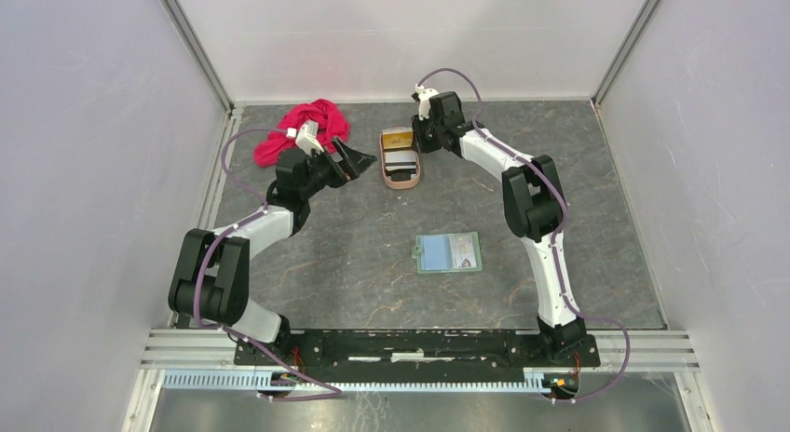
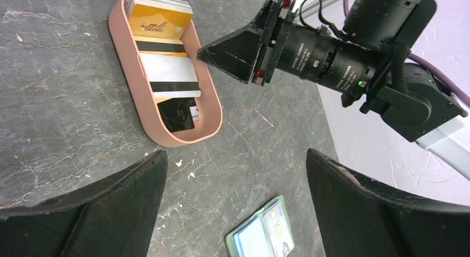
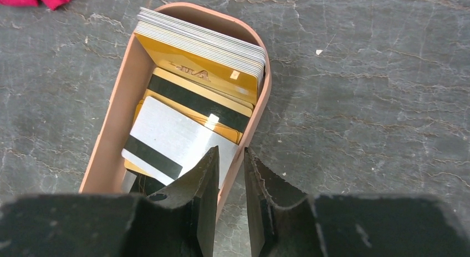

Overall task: Put the credit cards into the card holder
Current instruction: Move the storage box to the center of the board.

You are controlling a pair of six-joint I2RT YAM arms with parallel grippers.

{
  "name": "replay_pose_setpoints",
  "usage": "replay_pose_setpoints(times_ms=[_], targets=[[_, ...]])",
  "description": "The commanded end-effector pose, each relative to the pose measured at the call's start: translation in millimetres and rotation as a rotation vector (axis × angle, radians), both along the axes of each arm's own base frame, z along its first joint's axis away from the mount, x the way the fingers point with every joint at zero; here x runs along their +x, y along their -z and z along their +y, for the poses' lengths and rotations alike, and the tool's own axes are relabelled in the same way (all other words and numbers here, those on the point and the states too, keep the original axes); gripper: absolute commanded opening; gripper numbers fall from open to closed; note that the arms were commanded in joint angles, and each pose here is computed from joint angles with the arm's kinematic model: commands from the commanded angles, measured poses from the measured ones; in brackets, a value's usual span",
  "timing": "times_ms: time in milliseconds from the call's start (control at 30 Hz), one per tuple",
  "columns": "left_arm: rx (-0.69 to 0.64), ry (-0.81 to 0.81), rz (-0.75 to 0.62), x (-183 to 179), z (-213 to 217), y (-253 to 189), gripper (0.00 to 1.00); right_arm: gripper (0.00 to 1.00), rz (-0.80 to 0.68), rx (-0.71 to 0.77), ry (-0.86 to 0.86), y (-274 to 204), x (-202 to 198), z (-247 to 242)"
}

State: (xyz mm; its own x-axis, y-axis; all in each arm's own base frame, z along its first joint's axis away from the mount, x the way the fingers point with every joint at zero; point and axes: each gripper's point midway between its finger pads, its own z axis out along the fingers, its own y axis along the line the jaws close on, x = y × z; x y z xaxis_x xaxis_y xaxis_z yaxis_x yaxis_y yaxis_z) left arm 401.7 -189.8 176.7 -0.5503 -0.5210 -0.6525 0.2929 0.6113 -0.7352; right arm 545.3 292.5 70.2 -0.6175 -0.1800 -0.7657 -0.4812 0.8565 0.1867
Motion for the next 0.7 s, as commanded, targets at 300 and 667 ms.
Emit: replay_pose_setpoints(times_ms=[300,667], targets=[[-0.057,0.020,-0.065,-4.7,-3.6,-23.5,1.00,0.23,-0.038,-0.031,0.007,-4.0,9.0,2.0],[-0.060,0.017,-0.075,-7.1,-2.7,-25.2,1.00,0.18,-0.040,-0.079,0.004,-5.7,2.9,-7.5]])
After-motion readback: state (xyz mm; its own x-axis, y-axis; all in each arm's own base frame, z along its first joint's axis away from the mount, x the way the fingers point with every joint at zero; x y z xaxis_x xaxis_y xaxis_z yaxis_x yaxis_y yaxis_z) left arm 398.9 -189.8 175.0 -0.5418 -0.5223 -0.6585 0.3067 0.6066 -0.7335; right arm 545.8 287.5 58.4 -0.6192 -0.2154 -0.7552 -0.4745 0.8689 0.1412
